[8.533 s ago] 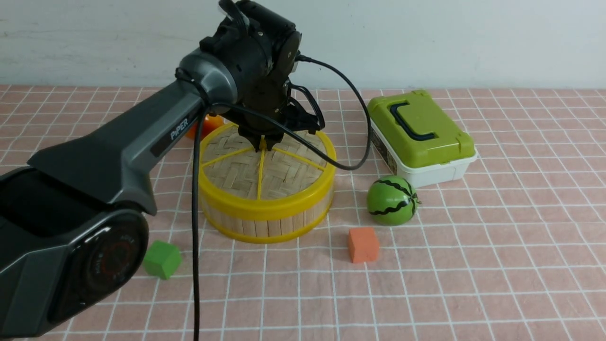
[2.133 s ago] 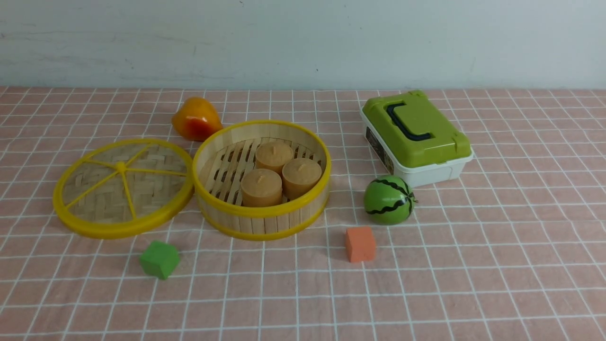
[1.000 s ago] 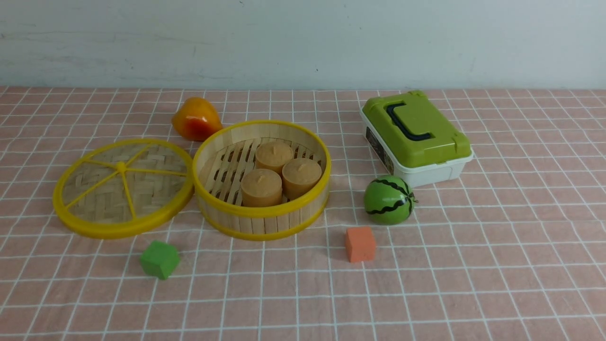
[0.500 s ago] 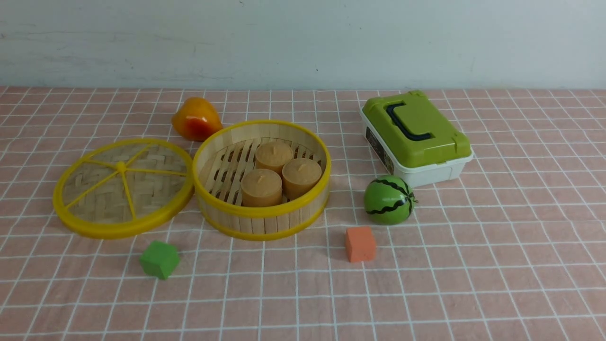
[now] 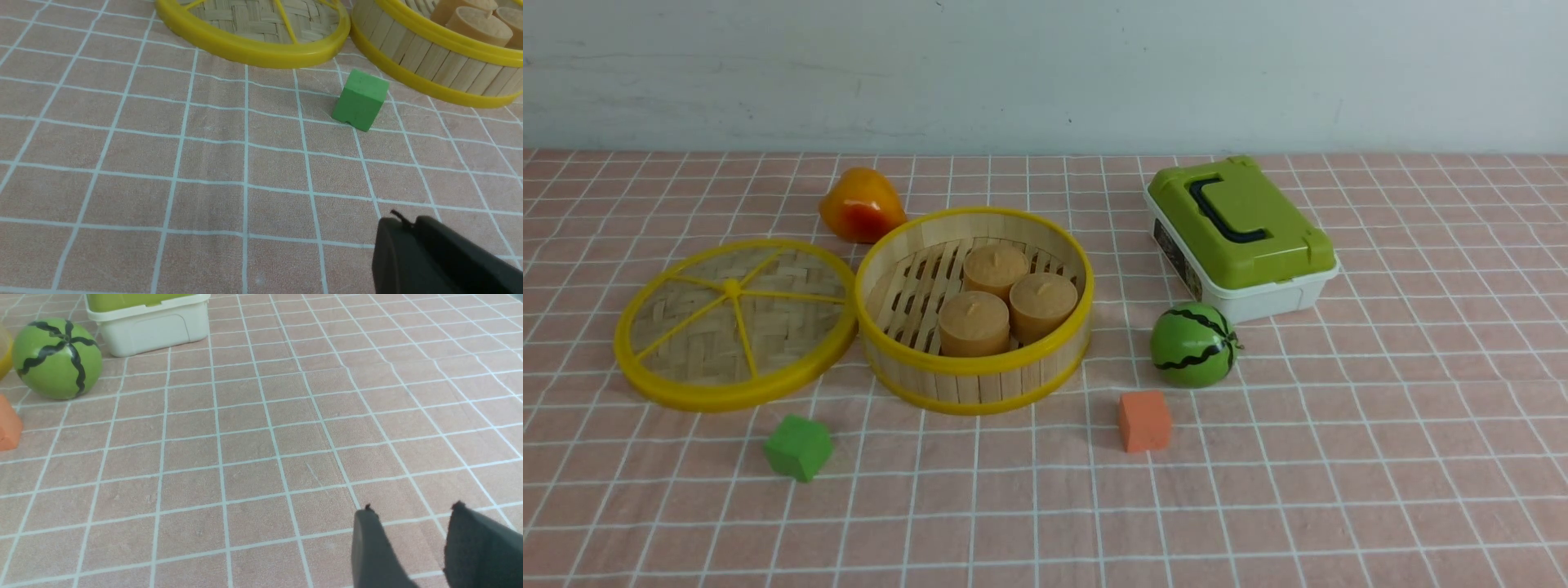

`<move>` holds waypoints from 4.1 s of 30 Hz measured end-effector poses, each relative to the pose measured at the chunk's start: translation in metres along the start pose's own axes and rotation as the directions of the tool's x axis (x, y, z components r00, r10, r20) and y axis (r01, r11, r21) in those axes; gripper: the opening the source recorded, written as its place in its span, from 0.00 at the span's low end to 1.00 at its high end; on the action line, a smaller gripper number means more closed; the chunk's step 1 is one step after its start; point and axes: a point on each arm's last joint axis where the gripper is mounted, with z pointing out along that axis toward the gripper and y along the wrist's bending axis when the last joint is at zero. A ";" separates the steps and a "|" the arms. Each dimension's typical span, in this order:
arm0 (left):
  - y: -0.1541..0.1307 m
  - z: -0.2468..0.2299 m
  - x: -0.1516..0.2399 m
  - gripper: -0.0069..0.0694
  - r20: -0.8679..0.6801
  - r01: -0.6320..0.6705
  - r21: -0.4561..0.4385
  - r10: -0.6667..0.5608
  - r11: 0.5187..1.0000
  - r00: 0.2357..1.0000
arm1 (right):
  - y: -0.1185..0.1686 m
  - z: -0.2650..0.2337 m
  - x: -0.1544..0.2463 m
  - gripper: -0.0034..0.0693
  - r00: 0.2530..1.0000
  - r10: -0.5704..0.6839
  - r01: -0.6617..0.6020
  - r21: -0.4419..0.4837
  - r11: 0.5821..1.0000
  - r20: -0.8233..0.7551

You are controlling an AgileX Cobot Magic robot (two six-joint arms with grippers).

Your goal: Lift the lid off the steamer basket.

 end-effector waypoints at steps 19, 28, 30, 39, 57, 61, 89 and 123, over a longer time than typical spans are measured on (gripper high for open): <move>0.000 0.000 0.000 0.17 0.000 0.000 0.000 0.000 1.000 1.000 | 0.000 0.000 0.000 0.38 1.000 0.000 0.000 0.000 1.000 0.000; 0.000 0.000 0.000 0.18 0.000 0.000 0.000 0.000 1.000 1.000 | 0.000 0.000 0.000 0.38 1.000 0.000 0.000 0.000 1.000 0.000; 0.000 0.000 0.000 0.19 0.000 0.000 0.000 0.000 1.000 1.000 | 0.000 0.000 0.000 0.38 1.000 0.000 0.000 0.000 1.000 0.000; 0.000 0.000 0.000 0.19 0.000 0.000 0.000 0.000 1.000 1.000 | 0.000 0.000 0.000 0.38 1.000 0.000 0.000 0.000 1.000 0.000; 0.000 0.000 0.000 0.21 0.000 0.000 0.000 0.000 1.000 1.000 | 0.000 0.000 0.000 0.38 1.000 0.000 0.000 0.000 1.000 0.000; 0.000 0.000 0.000 0.21 0.000 0.000 0.000 0.000 1.000 1.000 | 0.000 0.000 0.000 0.38 1.000 0.000 0.000 0.000 1.000 0.000; 0.000 0.000 0.000 0.24 0.000 -0.003 0.000 0.003 1.000 1.000 | 0.000 0.000 0.000 0.38 1.000 0.000 0.000 0.000 1.000 0.000; 0.000 0.000 0.000 0.28 0.000 -0.003 0.000 0.003 1.000 1.000 | 0.000 0.000 0.000 0.38 1.000 0.000 0.000 0.000 1.000 0.000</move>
